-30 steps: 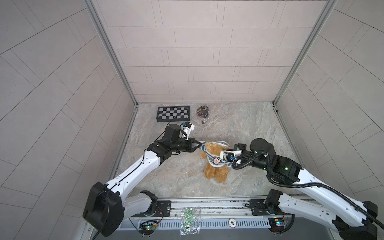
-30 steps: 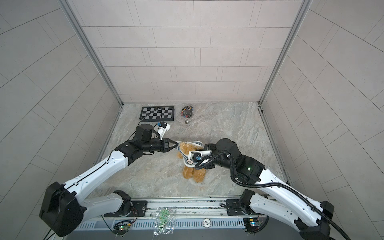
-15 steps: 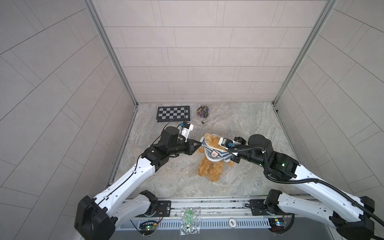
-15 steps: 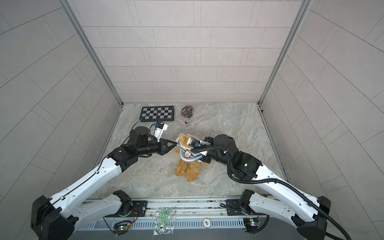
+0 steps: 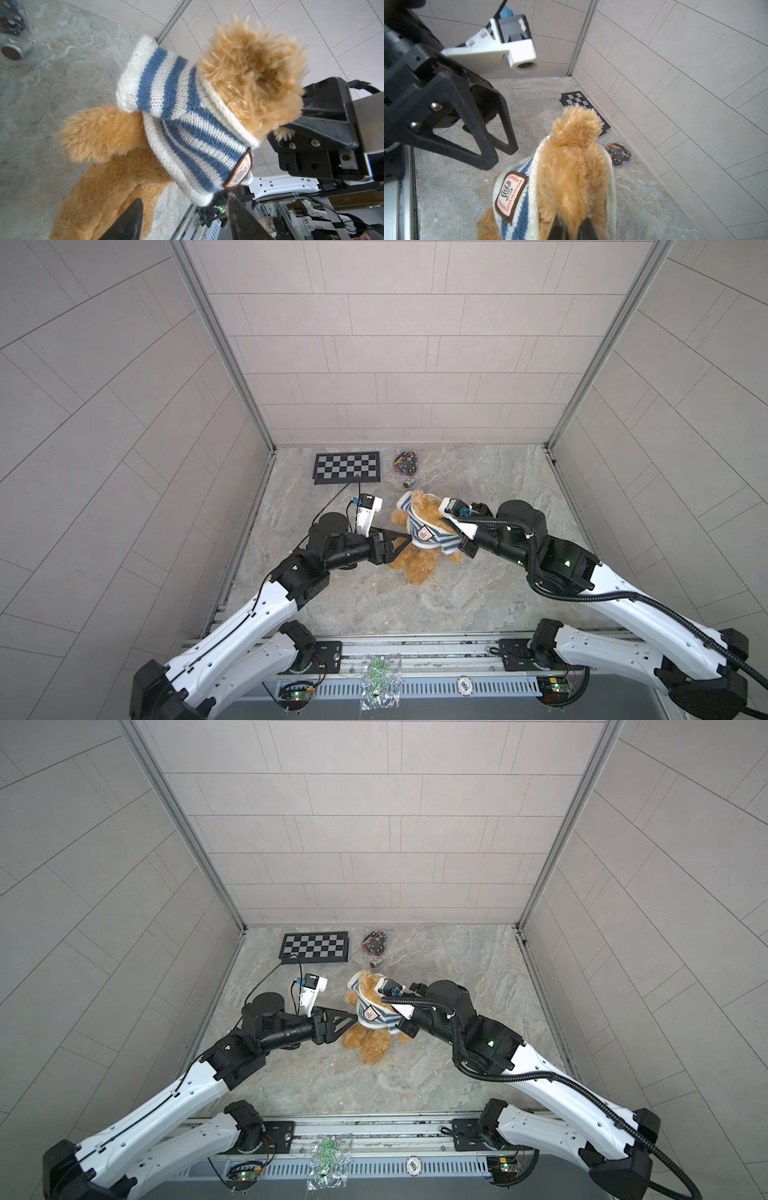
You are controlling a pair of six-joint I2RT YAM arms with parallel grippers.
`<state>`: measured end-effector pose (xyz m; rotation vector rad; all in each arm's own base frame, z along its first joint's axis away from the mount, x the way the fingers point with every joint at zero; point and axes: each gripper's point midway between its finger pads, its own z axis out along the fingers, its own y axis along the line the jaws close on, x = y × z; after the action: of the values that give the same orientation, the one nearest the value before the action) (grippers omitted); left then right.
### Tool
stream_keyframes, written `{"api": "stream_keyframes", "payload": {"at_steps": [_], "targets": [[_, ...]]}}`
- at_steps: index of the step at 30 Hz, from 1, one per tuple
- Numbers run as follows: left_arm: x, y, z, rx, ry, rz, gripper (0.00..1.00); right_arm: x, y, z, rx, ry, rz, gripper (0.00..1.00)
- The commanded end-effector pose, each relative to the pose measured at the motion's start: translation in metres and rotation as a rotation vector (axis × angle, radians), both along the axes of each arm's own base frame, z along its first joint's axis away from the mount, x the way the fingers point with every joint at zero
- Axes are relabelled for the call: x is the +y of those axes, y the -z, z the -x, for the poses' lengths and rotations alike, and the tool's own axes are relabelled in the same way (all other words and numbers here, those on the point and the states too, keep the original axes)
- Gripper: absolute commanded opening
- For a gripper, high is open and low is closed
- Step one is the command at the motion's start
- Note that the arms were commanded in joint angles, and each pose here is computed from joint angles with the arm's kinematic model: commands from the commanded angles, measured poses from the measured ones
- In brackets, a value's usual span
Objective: Dress the teddy bear
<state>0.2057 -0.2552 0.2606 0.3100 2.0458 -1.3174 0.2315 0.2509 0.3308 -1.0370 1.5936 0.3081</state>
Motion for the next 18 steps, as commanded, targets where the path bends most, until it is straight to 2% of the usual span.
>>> {"api": "stream_keyframes", "payload": {"at_steps": [1,7,13,18], "targets": [[-0.008,-0.014,-0.006,-0.022,-0.015,0.086,0.64,0.004,-0.029,0.000,-0.032,-0.001,-0.097,0.00],[-0.011,-0.015,-0.014,-0.020,-0.038,0.104,0.48,0.006,-0.030,-0.001,-0.025,0.001,-0.109,0.00],[-0.017,-0.008,-0.014,0.005,-0.031,0.112,0.21,0.006,-0.028,-0.007,-0.009,0.033,-0.131,0.00],[-0.022,-0.005,-0.013,0.020,-0.023,0.123,0.13,0.007,-0.026,-0.012,0.005,0.058,-0.141,0.00]]}}
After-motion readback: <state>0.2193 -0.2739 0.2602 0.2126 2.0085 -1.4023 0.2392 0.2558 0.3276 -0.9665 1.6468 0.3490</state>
